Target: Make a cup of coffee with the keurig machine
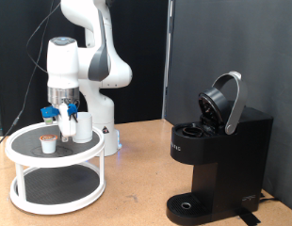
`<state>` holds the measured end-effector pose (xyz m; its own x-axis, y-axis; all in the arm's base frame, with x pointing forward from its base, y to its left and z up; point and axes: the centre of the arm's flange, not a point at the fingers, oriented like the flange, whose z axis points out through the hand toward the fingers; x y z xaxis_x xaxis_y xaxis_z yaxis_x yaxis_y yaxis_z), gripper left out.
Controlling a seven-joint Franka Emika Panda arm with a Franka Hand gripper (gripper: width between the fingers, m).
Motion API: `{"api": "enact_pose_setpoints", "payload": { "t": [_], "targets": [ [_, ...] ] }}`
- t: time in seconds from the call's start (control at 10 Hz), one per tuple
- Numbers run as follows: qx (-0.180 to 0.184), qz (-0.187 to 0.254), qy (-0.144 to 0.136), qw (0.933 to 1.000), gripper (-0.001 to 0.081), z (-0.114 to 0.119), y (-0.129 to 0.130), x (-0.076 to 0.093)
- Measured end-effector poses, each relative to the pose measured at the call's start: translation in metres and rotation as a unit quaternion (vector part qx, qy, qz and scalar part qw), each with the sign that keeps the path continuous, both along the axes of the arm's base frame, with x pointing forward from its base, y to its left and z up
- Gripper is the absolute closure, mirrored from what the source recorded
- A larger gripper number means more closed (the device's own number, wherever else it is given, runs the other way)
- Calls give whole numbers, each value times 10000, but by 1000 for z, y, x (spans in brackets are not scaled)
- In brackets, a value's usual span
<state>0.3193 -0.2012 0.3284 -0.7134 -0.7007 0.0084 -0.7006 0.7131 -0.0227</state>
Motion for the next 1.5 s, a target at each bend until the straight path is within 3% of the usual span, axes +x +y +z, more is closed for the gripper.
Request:
{"api": "enact_pose_setpoints", "payload": {
  "t": [0.3,0.5,1.5],
  "targets": [
    [360,12,80,9993,803,36,-5,4],
    [379,56,99,9992,805,54,-10,4],
    [294,93,91,9995,806,78,-23,0]
  ]
}}
